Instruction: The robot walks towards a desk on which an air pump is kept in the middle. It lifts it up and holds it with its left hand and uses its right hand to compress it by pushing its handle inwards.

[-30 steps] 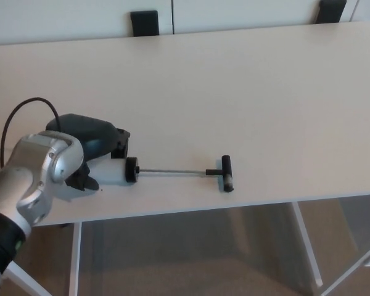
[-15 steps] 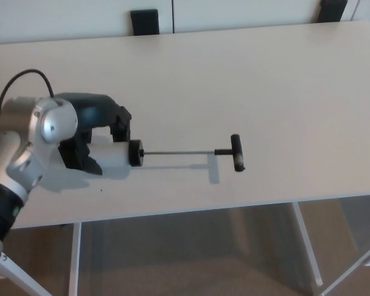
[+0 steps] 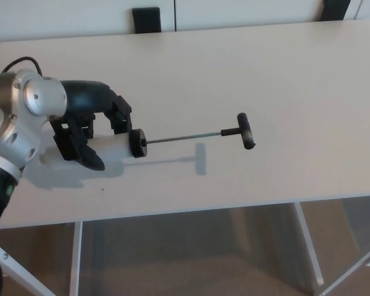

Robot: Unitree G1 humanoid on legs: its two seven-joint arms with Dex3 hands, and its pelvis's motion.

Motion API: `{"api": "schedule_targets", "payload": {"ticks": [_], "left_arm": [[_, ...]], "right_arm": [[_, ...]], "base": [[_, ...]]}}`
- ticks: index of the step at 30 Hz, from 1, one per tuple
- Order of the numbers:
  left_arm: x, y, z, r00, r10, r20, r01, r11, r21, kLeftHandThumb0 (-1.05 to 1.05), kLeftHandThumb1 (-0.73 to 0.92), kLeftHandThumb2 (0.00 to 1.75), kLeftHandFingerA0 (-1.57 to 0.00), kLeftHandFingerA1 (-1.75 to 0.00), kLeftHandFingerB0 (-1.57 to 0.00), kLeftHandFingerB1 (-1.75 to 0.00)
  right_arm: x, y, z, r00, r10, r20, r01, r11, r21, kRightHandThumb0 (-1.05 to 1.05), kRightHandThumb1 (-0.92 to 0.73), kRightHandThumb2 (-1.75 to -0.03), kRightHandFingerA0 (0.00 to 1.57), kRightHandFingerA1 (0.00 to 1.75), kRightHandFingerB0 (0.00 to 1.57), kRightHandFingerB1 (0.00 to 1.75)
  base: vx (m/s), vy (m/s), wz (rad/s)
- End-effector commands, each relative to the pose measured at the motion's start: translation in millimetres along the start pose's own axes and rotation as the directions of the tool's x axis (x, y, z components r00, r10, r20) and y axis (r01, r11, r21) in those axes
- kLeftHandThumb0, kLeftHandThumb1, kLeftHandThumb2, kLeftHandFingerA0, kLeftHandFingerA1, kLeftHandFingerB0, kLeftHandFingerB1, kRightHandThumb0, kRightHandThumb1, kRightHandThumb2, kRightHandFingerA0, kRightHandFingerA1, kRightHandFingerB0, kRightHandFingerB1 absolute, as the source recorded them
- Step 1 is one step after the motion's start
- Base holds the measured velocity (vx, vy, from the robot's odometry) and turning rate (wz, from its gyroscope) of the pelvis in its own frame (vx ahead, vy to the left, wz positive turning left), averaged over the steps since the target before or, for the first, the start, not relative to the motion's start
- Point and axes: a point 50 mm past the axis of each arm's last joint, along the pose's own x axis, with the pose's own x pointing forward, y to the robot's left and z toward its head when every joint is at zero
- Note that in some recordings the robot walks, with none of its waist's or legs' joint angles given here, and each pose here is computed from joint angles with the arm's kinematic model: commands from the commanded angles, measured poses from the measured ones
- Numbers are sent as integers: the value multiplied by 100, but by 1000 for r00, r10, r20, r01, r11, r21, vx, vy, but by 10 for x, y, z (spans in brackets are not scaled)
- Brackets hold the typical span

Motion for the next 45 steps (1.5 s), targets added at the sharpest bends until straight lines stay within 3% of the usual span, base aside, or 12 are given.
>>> {"api": "schedule_targets", "payload": {"ticks": [1, 4, 6, 7, 20, 29, 30, 32, 33, 35, 37, 45], "left_arm": [[-127, 103, 4, 992, -112, 51, 118, 983, -142, -9, 72, 85, -103, -156, -83, -127], [-125, 101, 24, 992, -111, 54, 117, 985, -130, -9, 70, 87, -103, -157, -85, -129], [-123, 108, 40, 992, -111, 61, 118, 985, -127, -9, 71, 85, -102, -159, -84, -130], [-121, 116, 50, 991, -113, 66, 121, 984, -133, -8, 69, 87, -97, -164, -81, -134], [-105, 166, 139, 991, -107, 83, 119, 980, -157, -10, 68, 90, -93, -165, -79, -135], [-105, 169, 158, 990, -108, 90, 122, 978, -172, -8, 64, 93, -98, -161, -83, -132], [-107, 163, 156, 990, -109, 89, 122, 979, -165, -10, 66, 93, -93, -162, -79, -132], [-108, 156, 155, 990, -109, 89, 122, 980, -158, -10, 66, 93, -93, -162, -79, -132], [-107, 151, 159, 990, -107, 90, 120, 981, -152, -10, 67, 91, -92, -160, -78, -131], [-105, 145, 164, 990, -106, 91, 118, 982, -147, -10, 67, 91, -92, -160, -78, -131], [-103, 133, 162, 990, -105, 91, 117, 982, -145, -11, 67, 90, -97, -159, -83, -128], [-100, 95, 185, 989, -112, 98, 124, 984, -131, -10, 66, 91, -99, -159, -83, -129]], "right_arm": [[349, 37, -510, 986, -5, -169, -16, 992, -122, -86, -80, -125, 0, 26, 0, 16], [428, 67, -665, 980, 26, -195, -46, 994, -99, -95, -77, -105, 0, 17, 0, 1], [488, 98, -755, 977, 34, -211, -54, 995, -86, -97, -79, -110, 0, 16, 0, 1], [530, 124, -818, 974, 36, -223, -55, 995, -78, -95, -86, -129, 0, 18, 0, 10], [695, 334, -1377, 920, 80, -383, -80, 997, 15, -94, -92, -132, 0, 19, 0, 12], [491, 470, -1707, 866, 51, -497, 54, 979, 194, -85, -92, -129, 0, 20, 0, 14], [478, 489, -1721, 865, 56, -499, 59, 975, 213, -85, -92, -88, 0, 4, 0, 0], [465, 509, -1735, 864, 61, -499, 67, 970, 235, -85, -92, -88, 0, 4, 0, 0], [457, 539, -1738, 862, 65, -502, 82, 961, 264, -90, -86, -113, 0, 9, 0, 0], [449, 571, -1739, 861, 68, -505, 97, 951, 294, -90, -86, -113, 0, 9, 0, 0], [442, 653, -1731, 858, 86, -507, 103, 937, 333, -77, -92, -95, 0, 0, 0, 0], [431, 710, -1729, 855, 92, -511, 107, 932, 347, -84, -85, -115, 0, 7, 0, 0]], "base": [[0, 0, 0], [0, 0, 0], [0, 0, 0], [0, 0, 0], [0, 0, 0], [0, 0, 0], [0, 0, 0], [0, 0, 0], [0, 0, 0], [0, 0, 0], [0, 0, 0], [0, 0, 0]]}}
